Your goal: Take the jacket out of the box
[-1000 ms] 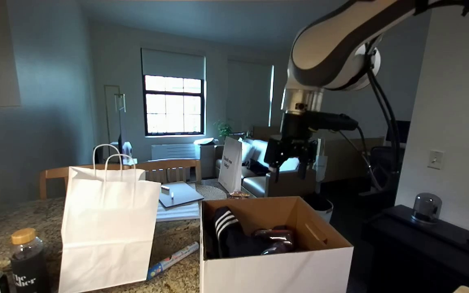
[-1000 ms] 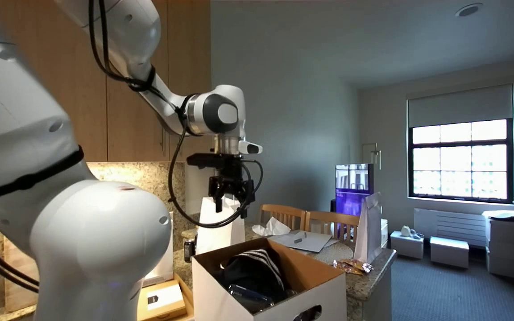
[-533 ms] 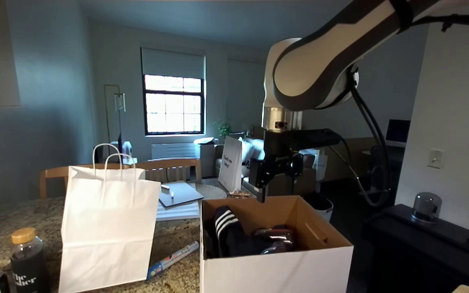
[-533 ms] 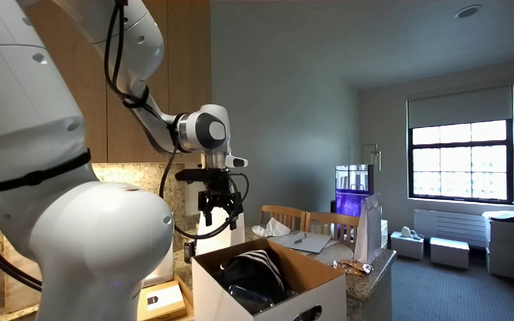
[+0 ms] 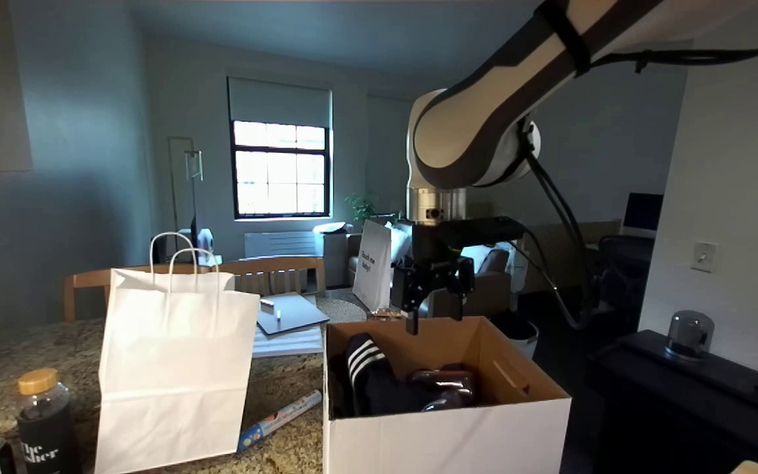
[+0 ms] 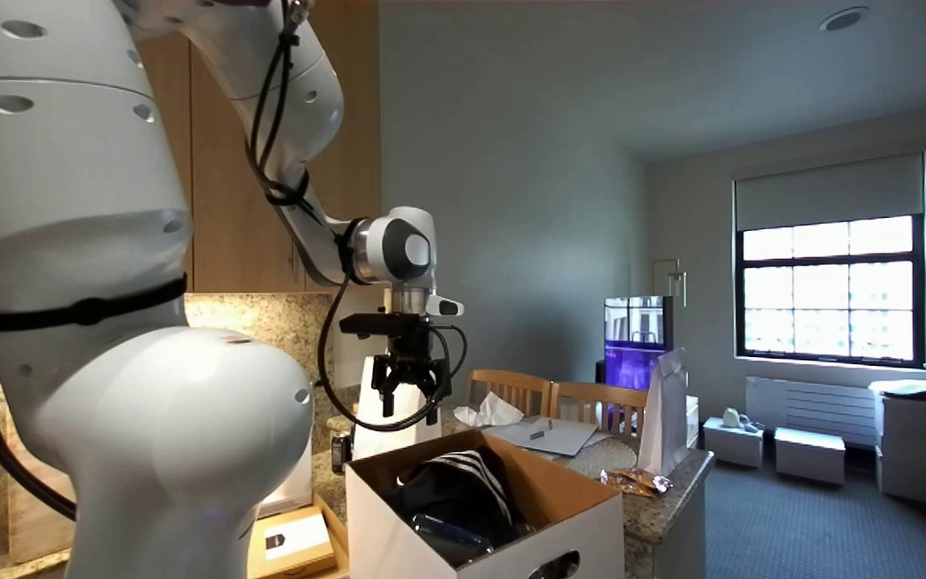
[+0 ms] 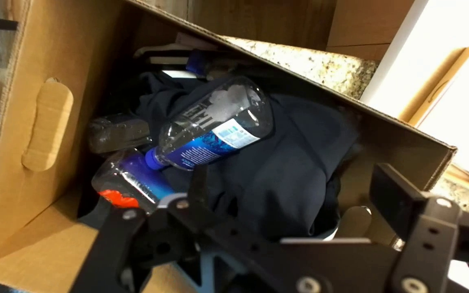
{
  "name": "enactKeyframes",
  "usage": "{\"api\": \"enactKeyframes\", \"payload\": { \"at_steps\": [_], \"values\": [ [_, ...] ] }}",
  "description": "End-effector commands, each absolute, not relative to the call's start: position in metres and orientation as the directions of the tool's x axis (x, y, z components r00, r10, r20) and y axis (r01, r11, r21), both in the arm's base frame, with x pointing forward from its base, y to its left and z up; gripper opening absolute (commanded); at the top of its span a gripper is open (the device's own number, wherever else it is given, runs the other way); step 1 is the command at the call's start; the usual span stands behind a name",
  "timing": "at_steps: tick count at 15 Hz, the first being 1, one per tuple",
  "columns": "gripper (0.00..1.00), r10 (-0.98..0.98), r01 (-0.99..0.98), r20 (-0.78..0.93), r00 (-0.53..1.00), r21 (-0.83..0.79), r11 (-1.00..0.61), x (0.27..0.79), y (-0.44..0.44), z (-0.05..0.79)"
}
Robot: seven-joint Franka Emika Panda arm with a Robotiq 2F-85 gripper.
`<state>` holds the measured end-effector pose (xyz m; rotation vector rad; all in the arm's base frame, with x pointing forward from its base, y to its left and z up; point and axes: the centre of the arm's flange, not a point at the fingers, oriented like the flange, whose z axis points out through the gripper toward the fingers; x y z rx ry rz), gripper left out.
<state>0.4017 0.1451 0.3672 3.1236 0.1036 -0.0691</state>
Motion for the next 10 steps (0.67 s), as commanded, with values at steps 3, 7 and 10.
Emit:
{"api": "enactKeyframes", "payload": {
  "at_steps": [3,7,10],
  "values": [
    [1.0,0.141,0.133,-0.119,0.983,-0.071,-0.989,0.447,0.188,0.34],
    [1.0,0.136,0.13,-0.239,0.961,-0.041,-0.991,0.446,0.2,0.306],
    [1.0,0.15,0.143,-0.227,0.962,-0.05,-0.988,0.44,0.196,0.301]
  ]
}}
